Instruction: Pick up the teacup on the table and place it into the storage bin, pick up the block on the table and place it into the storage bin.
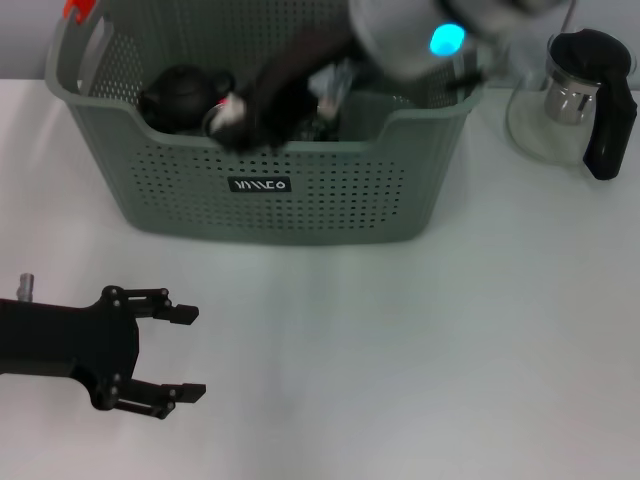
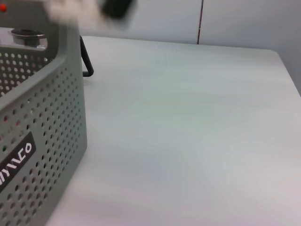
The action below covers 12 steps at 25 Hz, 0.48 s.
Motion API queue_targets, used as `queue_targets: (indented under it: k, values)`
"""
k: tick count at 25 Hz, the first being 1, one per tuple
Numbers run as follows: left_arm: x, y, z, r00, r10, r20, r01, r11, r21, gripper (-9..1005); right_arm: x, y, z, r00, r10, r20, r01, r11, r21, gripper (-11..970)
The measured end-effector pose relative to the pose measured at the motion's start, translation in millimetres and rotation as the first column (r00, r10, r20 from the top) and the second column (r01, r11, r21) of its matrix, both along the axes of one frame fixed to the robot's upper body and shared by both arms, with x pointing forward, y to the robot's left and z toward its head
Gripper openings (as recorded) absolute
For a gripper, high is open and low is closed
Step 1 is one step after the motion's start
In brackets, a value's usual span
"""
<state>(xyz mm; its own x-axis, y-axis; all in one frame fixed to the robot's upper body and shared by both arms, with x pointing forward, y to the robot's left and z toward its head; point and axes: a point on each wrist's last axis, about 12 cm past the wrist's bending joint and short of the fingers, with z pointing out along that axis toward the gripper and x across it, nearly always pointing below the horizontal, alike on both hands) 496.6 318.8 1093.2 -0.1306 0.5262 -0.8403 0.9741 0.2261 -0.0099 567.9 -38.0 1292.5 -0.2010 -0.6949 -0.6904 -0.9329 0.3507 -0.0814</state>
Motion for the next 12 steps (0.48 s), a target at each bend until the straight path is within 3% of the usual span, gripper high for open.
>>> queue_targets:
  k: [3, 5, 9, 12]
  values:
    - [-0.1, 0, -0.2, 1.000, 0.001, 0.001, -0.001, 1.000, -0.003, 859, 12.8, -12, 26.2, 0.996, -0.064, 0.057, 0.060, 0.996, 0.058, 433]
    - [-0.1, -1, -0.1, 1.000, 0.001, 0.001, -0.001, 1.000, -0.006, 859, 27.6, -22, 33.8, 0.985, -0.141, 0.098, 0.133, 0.987, 0.088, 433]
    - [0.0, -1, 0.1, 1.000, 0.000, 0.001, 0.000, 1.000, -0.010, 859, 61.7, -42, 26.9, 0.939, -0.310, 0.147, 0.295, 0.949, 0.114, 433]
    - [0.0, -1, 0.6, 1.000, 0.001, -0.004, -0.001, 1.000, -0.014, 859, 81.4, -55, 13.3, 0.916, -0.385, 0.116, 0.374, 0.922, 0.102, 433]
